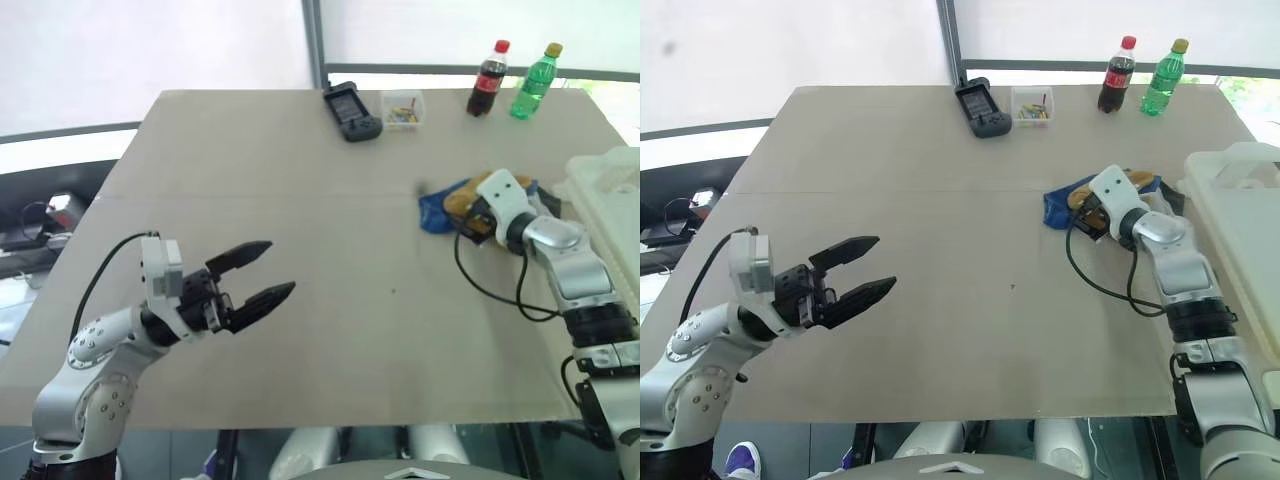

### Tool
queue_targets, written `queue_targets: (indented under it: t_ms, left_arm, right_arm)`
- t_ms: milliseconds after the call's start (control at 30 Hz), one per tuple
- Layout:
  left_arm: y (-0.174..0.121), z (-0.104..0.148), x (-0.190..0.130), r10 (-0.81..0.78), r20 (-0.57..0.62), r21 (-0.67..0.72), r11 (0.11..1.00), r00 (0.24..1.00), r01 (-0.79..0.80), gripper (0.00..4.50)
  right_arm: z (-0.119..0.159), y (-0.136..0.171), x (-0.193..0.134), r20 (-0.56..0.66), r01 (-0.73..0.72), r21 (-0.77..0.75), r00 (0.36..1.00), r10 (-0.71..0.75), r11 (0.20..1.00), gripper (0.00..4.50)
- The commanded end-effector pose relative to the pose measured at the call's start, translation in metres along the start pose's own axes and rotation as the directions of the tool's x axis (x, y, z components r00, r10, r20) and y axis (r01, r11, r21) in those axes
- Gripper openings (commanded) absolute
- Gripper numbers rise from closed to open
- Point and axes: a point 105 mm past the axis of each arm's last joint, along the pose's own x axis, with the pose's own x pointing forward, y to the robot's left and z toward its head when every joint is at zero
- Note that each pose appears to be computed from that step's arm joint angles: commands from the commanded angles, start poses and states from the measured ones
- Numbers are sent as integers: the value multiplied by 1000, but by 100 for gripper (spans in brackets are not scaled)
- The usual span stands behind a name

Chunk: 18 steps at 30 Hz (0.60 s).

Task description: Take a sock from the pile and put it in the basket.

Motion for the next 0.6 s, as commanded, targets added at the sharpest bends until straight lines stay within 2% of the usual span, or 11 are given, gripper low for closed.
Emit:
queue_targets:
  t_ms: [33, 67, 100, 133, 300, 400, 600]
  left_arm:
    - [-8, 9, 2, -15, 29, 45, 999, 999, 14, 444]
    - [-8, 9, 2, -11, 29, 46, 999, 1000, 9, 444]
    - [-8, 9, 2, -6, 29, 47, 999, 1000, 5, 450]
    - [-8, 9, 1, -1, 29, 48, 999, 1000, 0, 450]
    - [-10, 9, 0, 20, 33, 52, 998, 999, -22, 450]
    - [-11, 9, -1, 28, 34, 51, 998, 999, -29, 450]
    - [-13, 8, -3, 45, 34, 49, 998, 998, -46, 450]
  right_arm:
    - [20, -6, 7, 63, 9, -1, 998, -9, 1000, 450]
    - [20, -7, 10, 62, 8, 14, 998, -9, 1000, 450]
    - [20, -7, 13, 61, 8, 29, 998, -10, 1000, 393]
    - [19, -7, 15, 59, 6, 45, 998, -9, 999, 367]
    - [17, -8, 22, 51, 1, 100, 999, -7, 995, 115]
    - [15, -8, 23, 49, -2, 116, 999, -4, 993, 13]
    - [20, -9, 18, 77, -6, 147, 997, -5, 989, 13]
